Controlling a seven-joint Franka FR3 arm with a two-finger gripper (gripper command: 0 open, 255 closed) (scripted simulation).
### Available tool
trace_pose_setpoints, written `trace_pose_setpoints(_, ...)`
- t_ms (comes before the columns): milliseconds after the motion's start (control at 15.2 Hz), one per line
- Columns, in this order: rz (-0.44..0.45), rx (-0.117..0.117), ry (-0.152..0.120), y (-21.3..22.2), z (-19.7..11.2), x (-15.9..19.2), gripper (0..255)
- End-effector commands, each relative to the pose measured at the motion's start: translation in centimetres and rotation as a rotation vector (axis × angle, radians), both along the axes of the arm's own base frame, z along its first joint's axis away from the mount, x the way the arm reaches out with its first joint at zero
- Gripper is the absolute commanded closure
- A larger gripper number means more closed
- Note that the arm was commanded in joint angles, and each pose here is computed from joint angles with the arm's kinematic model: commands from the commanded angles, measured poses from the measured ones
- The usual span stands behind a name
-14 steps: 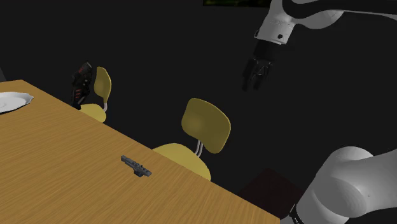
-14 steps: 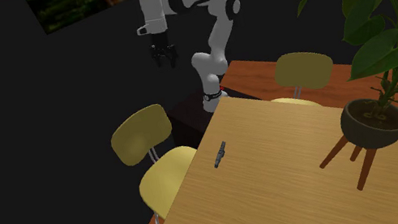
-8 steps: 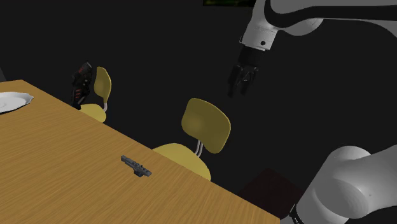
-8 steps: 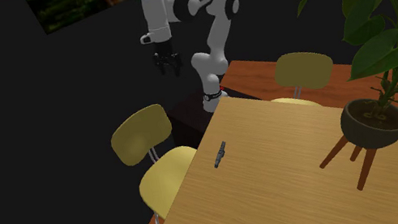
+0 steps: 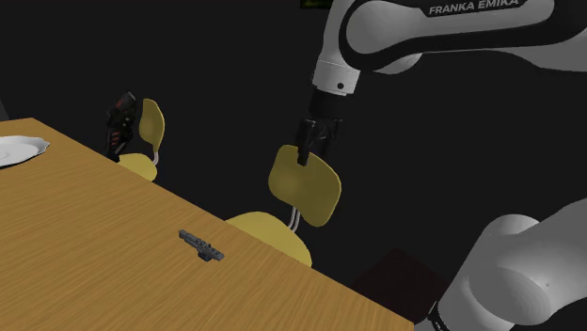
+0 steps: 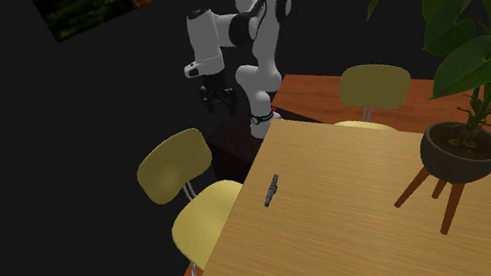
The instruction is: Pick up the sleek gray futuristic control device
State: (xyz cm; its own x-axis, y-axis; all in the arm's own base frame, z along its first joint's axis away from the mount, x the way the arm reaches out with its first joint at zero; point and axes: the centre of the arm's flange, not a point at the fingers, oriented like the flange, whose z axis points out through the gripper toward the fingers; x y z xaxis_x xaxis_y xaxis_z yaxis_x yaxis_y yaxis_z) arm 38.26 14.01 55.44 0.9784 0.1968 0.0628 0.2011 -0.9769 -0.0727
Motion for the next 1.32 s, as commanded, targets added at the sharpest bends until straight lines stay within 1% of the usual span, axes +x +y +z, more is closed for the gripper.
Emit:
trace_pose_setpoints(0, 0.018, -0.006, 0.003, 2.5, -1.3, 0.8, 0)
trace_pose_setpoints(660, 0.106, -0.041, 0.019, 14.1, -7.7, 4.3, 0)
trace_pose_setpoints(1254, 0.185, -0.072, 0.033, 24.5, -13.9, 6.5, 0)
